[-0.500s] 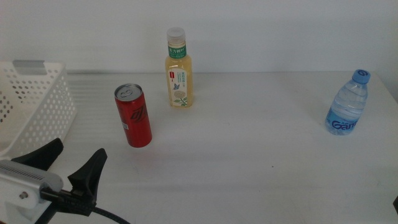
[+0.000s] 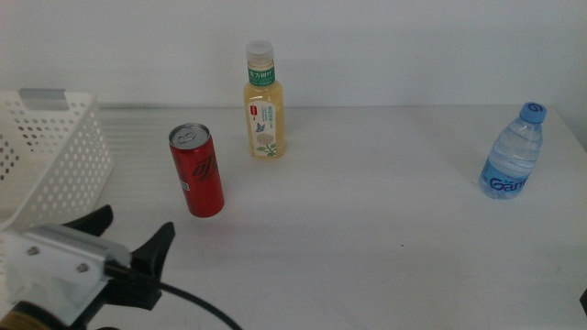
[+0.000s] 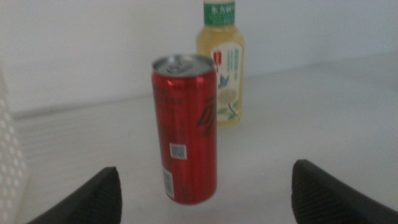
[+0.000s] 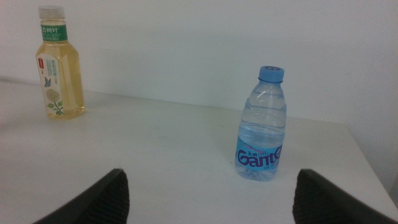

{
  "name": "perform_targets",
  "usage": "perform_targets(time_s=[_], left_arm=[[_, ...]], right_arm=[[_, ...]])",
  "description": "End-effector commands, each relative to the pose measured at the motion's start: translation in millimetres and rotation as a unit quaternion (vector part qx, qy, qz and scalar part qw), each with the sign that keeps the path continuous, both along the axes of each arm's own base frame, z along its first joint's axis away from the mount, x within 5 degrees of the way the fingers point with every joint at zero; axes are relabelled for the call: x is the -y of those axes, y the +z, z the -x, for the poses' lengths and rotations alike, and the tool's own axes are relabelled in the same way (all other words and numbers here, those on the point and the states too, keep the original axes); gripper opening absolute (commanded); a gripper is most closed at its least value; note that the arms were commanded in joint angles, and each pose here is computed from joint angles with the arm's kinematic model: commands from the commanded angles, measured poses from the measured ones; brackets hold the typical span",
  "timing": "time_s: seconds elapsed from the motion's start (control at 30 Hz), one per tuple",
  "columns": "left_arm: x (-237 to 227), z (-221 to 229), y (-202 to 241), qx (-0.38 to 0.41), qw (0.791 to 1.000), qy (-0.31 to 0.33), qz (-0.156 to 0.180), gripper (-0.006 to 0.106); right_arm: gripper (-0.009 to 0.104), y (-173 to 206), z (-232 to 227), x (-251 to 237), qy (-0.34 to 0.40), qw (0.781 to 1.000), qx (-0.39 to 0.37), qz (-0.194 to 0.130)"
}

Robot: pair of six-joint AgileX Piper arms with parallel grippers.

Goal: Use arms to grab the bottles and put them into the dustbin to the left of the table.

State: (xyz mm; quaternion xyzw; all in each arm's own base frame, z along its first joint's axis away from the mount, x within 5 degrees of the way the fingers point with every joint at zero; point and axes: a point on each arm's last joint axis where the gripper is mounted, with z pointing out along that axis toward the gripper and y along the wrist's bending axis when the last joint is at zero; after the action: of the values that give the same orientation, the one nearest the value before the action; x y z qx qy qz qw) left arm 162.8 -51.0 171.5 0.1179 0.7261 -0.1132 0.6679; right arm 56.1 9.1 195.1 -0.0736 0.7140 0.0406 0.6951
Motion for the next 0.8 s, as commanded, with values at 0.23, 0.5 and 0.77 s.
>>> perform_targets(time_s=[0.23,0.5,0.77], left_arm=[[11,-35,7,0.056,0.998,-0.005,0.035,0.09],[19,-66,3,0.055,0.998,0.001,0.04,0.09],[27,-95,-4,0.047,0.998,0.002,0.046,0.09]], right_arm=[[0.072,11,3,1,-0.003,0.998,0.056,0.0],[0.072,11,3,1,-0.003,0.998,0.056,0.0],[0.072,11,3,1,-0.003,0.998,0.056,0.0]])
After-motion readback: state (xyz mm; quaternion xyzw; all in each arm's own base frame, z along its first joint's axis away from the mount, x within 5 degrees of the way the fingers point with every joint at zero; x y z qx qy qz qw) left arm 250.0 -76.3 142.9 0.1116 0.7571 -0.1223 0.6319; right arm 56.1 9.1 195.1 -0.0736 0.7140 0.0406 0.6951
